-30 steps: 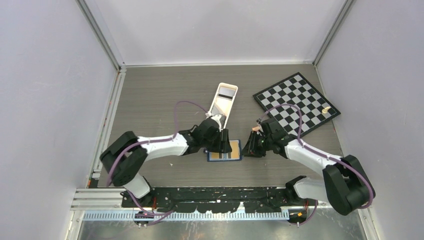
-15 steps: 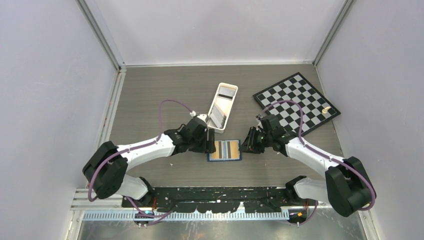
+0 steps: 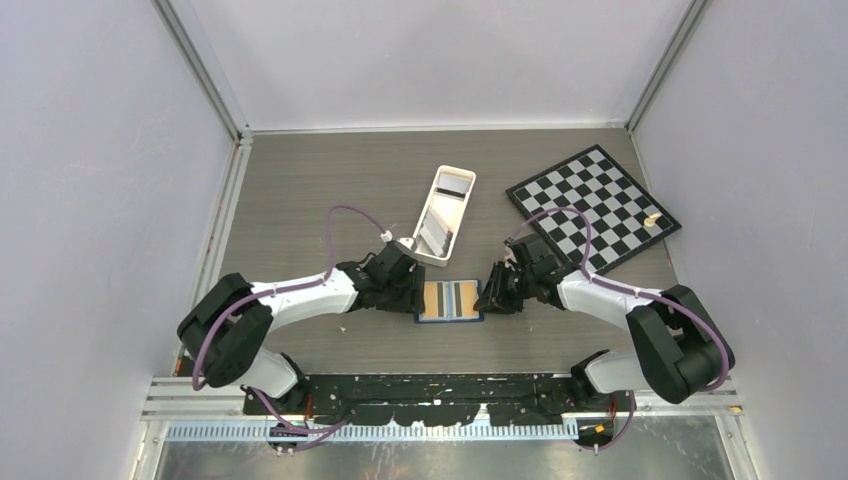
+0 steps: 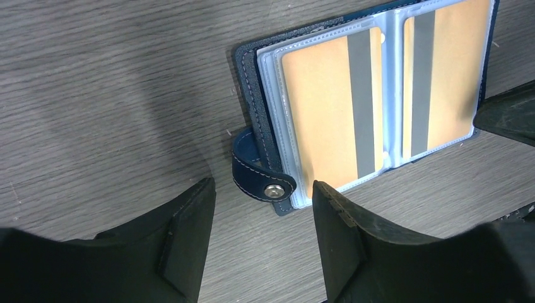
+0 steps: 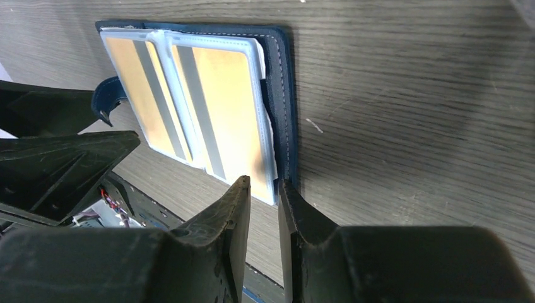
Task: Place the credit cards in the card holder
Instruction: Insert the credit card into the card holder.
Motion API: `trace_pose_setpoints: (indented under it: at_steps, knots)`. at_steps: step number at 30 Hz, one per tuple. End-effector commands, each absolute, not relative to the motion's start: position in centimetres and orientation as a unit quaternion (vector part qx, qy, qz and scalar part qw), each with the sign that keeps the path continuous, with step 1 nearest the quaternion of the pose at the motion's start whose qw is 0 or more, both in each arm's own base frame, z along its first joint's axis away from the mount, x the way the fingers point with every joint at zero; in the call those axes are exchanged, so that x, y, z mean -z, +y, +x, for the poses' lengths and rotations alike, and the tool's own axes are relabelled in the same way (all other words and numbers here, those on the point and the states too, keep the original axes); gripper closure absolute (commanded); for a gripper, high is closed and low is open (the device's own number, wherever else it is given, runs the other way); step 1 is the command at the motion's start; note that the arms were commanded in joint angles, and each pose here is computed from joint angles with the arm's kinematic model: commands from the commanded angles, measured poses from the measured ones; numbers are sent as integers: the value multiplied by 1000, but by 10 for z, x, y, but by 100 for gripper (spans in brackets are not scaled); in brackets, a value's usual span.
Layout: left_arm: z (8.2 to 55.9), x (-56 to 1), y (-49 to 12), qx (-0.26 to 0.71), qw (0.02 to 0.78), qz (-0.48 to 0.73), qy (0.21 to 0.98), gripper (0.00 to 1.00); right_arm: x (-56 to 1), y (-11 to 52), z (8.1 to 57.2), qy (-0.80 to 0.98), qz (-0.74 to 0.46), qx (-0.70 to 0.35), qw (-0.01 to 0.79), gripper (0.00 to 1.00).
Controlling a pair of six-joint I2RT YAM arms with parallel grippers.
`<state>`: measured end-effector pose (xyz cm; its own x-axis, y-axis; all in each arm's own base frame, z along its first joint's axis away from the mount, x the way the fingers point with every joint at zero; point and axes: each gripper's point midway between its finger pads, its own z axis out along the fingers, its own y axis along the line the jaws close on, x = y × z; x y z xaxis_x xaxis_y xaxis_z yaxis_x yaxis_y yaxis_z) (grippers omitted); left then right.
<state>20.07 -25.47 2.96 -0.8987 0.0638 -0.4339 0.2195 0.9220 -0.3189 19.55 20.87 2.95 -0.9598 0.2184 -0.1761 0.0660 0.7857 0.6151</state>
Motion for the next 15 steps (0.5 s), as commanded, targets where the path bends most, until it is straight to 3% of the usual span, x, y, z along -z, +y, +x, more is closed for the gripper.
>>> trace_pose_setpoints:
  at_steps: [1, 15]
  knots:
    - [207, -29, -256, 183, 226, 70, 954, 42, -28, 212, 202, 934, 75, -322, 134, 72]
    - [206, -25, -259, 187, 219, 72, 955, 53, -42, 221, 206, 924, 67, -346, 146, 82]
